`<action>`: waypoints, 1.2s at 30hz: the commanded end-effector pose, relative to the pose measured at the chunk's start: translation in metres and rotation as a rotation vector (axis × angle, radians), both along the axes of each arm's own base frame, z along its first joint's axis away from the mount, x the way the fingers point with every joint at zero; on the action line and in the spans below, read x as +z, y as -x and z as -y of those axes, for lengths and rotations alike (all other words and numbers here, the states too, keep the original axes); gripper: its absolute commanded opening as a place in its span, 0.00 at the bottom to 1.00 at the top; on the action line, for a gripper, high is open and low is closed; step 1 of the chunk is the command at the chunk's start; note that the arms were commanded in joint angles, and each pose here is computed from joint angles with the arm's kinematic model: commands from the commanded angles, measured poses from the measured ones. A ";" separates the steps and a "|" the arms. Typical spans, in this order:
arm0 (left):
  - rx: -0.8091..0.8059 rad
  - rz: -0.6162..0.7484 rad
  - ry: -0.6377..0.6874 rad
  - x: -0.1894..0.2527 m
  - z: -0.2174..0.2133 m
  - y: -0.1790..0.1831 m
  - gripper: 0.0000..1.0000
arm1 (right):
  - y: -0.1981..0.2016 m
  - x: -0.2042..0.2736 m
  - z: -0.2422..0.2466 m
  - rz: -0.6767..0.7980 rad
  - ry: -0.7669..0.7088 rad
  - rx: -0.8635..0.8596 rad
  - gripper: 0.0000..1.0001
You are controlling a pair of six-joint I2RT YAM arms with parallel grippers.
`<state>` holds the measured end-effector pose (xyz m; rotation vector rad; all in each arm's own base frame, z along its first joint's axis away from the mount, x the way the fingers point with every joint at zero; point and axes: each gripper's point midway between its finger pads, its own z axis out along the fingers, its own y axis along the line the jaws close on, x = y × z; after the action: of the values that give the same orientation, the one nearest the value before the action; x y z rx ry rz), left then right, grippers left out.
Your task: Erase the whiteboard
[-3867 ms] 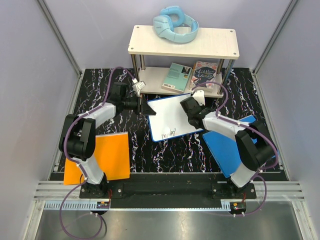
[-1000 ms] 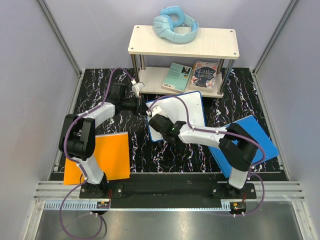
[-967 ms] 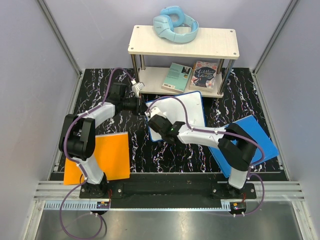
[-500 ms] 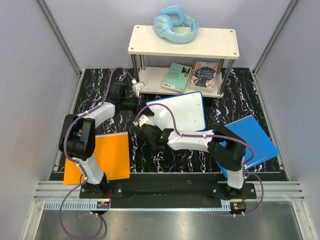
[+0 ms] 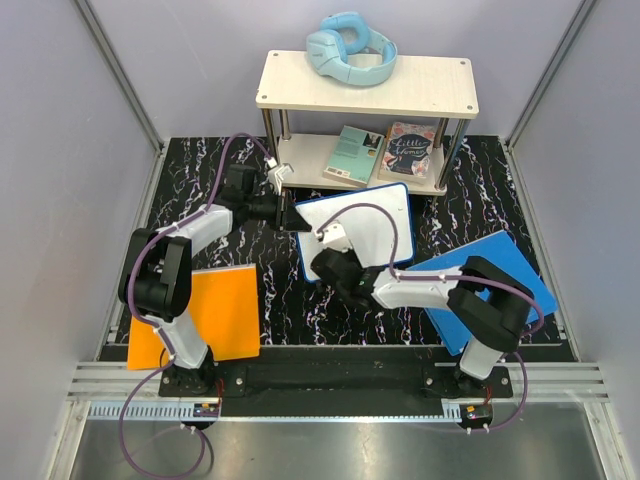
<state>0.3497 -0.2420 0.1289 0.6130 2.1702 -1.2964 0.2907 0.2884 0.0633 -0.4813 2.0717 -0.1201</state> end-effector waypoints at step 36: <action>0.048 0.104 -0.125 -0.016 -0.010 -0.019 0.00 | -0.019 0.014 0.038 0.026 -0.170 -0.024 0.00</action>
<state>0.3484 -0.2414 0.1283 0.6072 2.1806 -1.3005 0.3167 0.2534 0.0825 -0.3121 2.0299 0.0046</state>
